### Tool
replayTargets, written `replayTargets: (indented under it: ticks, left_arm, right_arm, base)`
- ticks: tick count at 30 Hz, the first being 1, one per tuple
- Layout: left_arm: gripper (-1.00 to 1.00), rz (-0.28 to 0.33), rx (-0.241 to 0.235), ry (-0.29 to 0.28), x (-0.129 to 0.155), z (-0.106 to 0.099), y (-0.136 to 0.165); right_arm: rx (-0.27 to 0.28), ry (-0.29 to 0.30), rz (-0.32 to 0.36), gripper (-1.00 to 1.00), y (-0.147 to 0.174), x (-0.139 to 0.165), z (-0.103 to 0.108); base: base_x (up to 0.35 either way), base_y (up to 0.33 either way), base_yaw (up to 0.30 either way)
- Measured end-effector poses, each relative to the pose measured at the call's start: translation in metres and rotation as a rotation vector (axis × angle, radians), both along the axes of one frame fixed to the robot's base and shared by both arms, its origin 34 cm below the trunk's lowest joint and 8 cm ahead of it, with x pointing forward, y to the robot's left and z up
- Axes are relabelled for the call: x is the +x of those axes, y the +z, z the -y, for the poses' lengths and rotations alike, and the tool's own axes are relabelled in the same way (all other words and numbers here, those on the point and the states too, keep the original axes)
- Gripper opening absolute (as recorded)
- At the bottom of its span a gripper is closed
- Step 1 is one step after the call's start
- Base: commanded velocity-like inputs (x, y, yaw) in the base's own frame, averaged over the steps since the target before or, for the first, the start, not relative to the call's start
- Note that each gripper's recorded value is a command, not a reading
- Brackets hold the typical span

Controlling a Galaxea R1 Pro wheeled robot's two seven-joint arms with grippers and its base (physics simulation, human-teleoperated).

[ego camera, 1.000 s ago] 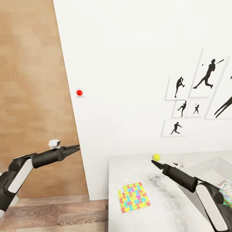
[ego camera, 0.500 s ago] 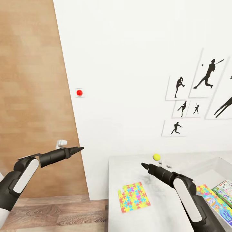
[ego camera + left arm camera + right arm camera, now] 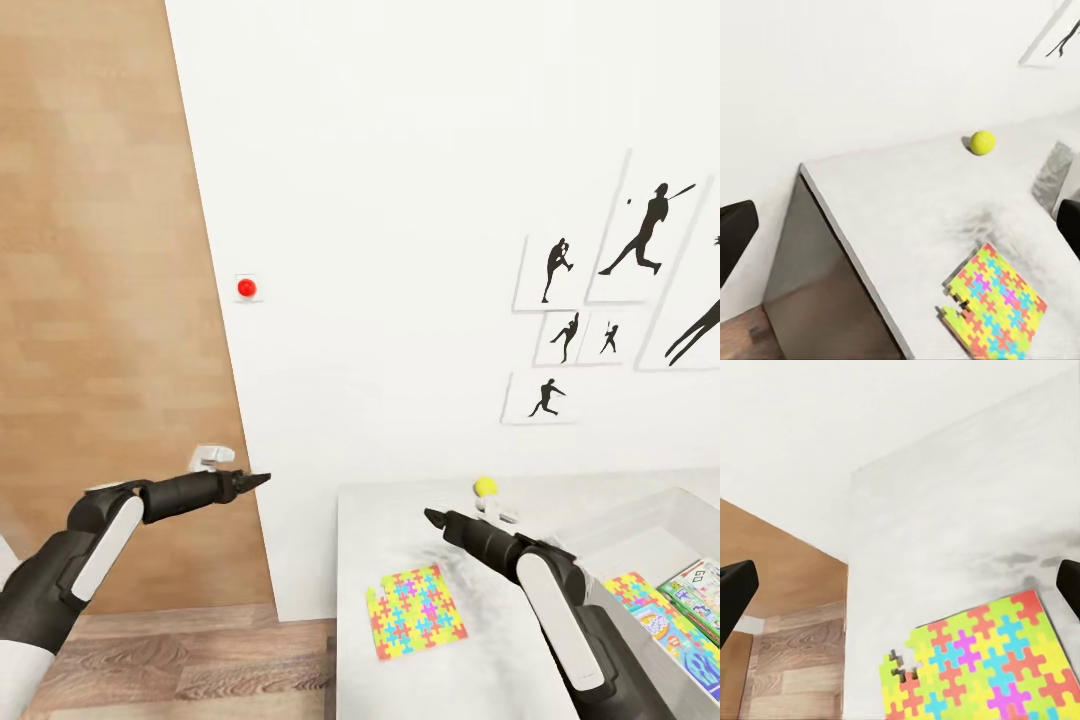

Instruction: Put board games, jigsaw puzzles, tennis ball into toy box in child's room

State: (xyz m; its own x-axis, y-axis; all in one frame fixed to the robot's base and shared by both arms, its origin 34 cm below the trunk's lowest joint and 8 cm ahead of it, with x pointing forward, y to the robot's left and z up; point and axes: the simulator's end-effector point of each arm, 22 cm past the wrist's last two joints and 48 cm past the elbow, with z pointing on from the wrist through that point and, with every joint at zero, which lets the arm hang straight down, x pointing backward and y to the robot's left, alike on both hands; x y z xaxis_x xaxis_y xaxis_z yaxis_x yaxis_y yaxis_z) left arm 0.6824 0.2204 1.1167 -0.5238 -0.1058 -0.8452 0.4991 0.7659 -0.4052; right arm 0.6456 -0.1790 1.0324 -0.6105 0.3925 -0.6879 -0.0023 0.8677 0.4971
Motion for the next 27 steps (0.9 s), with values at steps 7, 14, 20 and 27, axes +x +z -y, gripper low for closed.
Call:
replayTargets:
  ticks: [7,14,20,27]
  left_arm:
    - [1.0,-0.027,0.2,0.016,0.003,0.001,-0.035]
    - [1.0,-0.039,0.317,-0.001,0.001,0.017,-0.057]
    - [1.0,-0.054,0.332,-0.004,0.0,0.02,-0.065]
    - [1.0,-0.06,0.343,-0.013,-0.001,0.023,-0.07]
  right_arm:
    - [-0.012,0.049,0.02,1.0,0.01,0.004,-0.022]
    - [-0.068,0.008,-0.022,1.0,0.006,0.024,-0.013]
    - [-0.146,-0.045,-0.088,1.0,-0.005,0.028,0.005]
    - [-0.163,-0.047,-0.109,1.0,-0.008,0.027,0.008]
  base:
    - [0.0,0.0,0.0]
    - [0.0,0.0,0.0]
    - [0.0,0.0,0.0]
    - [0.0,0.0,0.0]
